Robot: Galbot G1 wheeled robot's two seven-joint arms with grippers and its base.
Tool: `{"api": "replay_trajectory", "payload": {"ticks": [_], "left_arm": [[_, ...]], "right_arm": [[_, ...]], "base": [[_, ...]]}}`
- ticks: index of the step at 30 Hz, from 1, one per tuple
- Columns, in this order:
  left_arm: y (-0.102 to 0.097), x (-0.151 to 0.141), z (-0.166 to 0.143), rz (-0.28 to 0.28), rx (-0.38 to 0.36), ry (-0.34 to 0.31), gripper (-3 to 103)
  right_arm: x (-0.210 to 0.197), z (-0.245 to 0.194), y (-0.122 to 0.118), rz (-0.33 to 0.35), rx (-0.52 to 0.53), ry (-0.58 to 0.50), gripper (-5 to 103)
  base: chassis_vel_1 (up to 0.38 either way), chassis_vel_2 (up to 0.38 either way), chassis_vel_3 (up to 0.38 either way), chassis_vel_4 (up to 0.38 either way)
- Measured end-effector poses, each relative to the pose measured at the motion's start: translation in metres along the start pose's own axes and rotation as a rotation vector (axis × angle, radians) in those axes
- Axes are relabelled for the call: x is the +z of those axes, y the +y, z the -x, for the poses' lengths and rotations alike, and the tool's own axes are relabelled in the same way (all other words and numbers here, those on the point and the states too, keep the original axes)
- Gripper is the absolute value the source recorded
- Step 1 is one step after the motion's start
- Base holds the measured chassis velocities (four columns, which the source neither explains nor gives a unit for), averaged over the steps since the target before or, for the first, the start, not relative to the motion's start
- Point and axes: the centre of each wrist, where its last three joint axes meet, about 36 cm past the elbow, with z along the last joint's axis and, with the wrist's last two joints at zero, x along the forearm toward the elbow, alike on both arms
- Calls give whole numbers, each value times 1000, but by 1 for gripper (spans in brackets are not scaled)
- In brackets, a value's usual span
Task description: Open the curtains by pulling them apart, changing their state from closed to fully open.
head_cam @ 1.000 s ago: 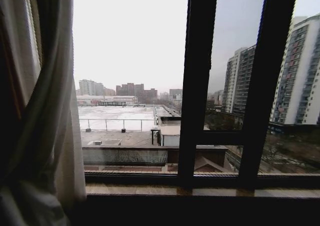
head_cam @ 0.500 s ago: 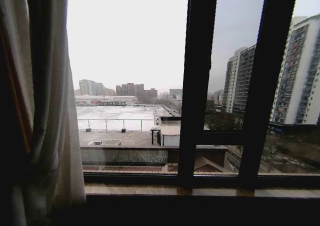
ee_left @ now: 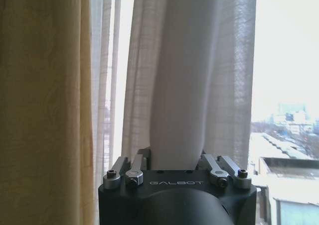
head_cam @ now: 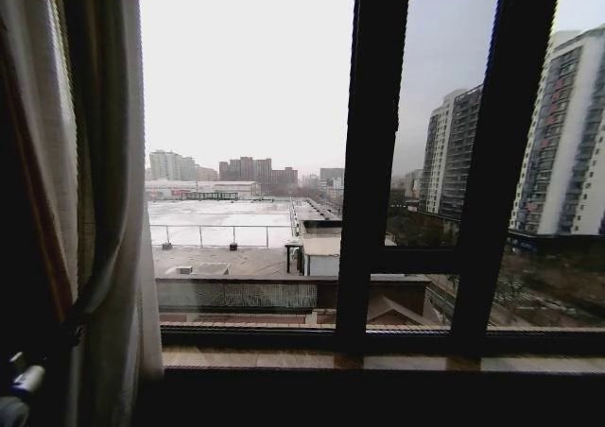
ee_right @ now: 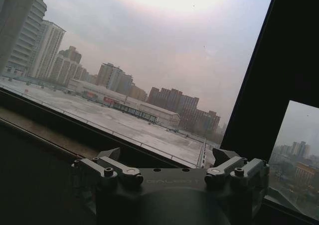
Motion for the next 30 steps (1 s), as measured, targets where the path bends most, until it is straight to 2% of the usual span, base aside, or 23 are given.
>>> {"api": "replay_trajectory", "payload": {"ticks": [1,2,4,5,6,7,9,11,12,14,17,30], "left_arm": [[-21,0,-4,1,-19,-11,45],[-31,1,-7,-1,-27,-15,51],[-34,1,-8,-2,-27,-16,51],[-48,3,-14,-4,-15,-17,61],[-53,5,-17,0,-6,-17,61],[-57,7,-22,8,5,-16,72],[-60,9,-25,10,10,-13,72],[-63,13,-29,20,23,-9,84],[-63,13,-29,20,23,-9,84],[-63,16,-32,29,38,-4,94],[-63,18,-33,35,45,-3,99],[-61,27,-39,70,71,-4,100]], "right_arm": [[-1,2,6,0,-11,-5,100],[-2,2,9,3,-14,-8,100],[-2,2,10,3,-16,-9,100],[-5,3,13,5,-22,-15,100],[-6,3,13,4,-24,-18,100],[-7,3,14,1,-26,-22,100],[-8,3,14,-2,-28,-25,100],[-10,3,14,-16,-34,-31,100],[-10,3,14,-16,-34,-31,100],[-12,5,13,-30,-53,-37,100],[-12,7,12,-38,-60,-40,100],[-10,9,3,-80,-56,-36,100]], "base": [[0,0,0,0],[0,0,0,0],[0,0,0,0],[0,0,0,0],[0,0,0,0],[0,0,0,0],[0,0,0,0],[0,0,0,0],[0,0,0,0],[0,0,0,0],[0,0,0,0],[0,0,0,0]]}}
